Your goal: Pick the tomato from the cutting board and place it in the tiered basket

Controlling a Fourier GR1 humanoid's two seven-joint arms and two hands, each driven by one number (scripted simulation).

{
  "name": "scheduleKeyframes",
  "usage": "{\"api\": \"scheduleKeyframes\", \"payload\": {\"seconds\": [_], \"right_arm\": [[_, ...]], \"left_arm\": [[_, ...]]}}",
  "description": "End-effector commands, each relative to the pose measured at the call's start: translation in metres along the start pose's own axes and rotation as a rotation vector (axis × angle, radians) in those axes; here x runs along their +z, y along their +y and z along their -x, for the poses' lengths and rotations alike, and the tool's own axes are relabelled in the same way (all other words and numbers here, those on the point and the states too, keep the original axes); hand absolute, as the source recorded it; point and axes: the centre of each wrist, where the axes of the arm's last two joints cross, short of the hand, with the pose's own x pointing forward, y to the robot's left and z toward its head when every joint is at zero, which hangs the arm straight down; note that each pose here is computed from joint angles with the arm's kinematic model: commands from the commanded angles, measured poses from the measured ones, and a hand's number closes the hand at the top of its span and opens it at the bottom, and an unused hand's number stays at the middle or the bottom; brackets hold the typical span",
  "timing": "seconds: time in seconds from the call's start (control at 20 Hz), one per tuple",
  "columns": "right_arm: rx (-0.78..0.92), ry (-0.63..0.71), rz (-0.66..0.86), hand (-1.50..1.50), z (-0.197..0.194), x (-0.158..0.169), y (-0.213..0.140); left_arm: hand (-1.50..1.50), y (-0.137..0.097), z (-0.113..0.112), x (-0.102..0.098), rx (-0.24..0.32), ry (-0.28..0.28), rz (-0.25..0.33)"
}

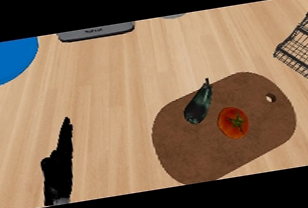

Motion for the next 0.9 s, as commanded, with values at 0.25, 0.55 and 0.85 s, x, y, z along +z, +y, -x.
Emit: {"api": "scheduleKeyframes", "payload": {"seconds": [0.25,0.55,0.85], "right_arm": [[0.211,0.096,-0.022,-1.50,-0.024,-0.013,0.045],[0.261,0.147,-0.111,-1.50,-0.046,-0.026,0.074],[0.237,0.142,-0.144,-1.50,-0.046,-0.019,0.088]], "left_arm": [[0.00,0.013,0.008,-0.008,0.014,0.053,0.019],[0.00,0.009,-0.003,-0.013,0.010,0.046,0.018],[0.00,-0.005,-0.003,0.005,0.022,0.054,0.013]]}}
